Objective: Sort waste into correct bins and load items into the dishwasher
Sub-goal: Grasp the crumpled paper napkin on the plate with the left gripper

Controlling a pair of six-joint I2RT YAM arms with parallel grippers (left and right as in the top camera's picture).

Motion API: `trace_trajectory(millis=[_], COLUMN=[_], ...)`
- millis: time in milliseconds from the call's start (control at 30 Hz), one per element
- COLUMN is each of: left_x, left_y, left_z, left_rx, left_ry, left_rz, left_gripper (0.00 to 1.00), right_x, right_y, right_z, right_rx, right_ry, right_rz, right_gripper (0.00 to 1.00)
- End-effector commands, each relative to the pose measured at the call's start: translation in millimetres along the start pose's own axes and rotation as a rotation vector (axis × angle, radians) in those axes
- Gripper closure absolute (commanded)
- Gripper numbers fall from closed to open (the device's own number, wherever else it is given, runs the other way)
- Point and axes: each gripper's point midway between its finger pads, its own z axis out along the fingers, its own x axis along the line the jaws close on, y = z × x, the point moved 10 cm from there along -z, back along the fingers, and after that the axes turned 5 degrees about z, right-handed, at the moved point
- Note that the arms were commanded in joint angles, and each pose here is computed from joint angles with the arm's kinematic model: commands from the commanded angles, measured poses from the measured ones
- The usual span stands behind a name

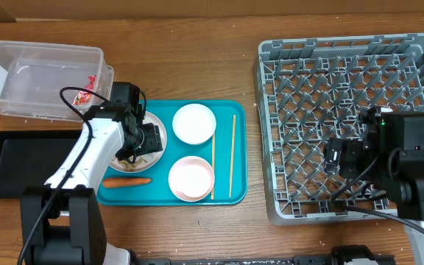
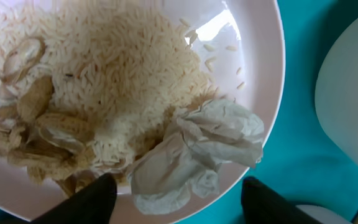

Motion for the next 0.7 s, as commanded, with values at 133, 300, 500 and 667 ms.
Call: trace_trajectory(millis=[133,300,500,667], left_x=[-5.4,-3.9,-2.5,-2.9], left_y=[-1.8,-1.0,-0.3,-1.5], left_z=[4.7,5.3,12.1,22.8], left_rx=[0.002,-0.004,0.010,0.048], left_ry=[-0.012,0.009,0.027,0.035], left_rz=[0.022,0.022,0.021,0.024], left_gripper=[0.46,0.47,0.47,0.51], right_x=[0.7,0.7,0.8,0.8], right_y=[3.3,3.4,3.4,3.4], right_z=[-6.3,-6.3,-6.3,-6.3], right_rx=[-0.027,-0.027,-0.027,-0.027], right_ry=[0.004,0.004,0.004,0.004], right_rz=[0.000,0.000,0.000,0.000], right_gripper=[0.00,0.00,0.00,0.00])
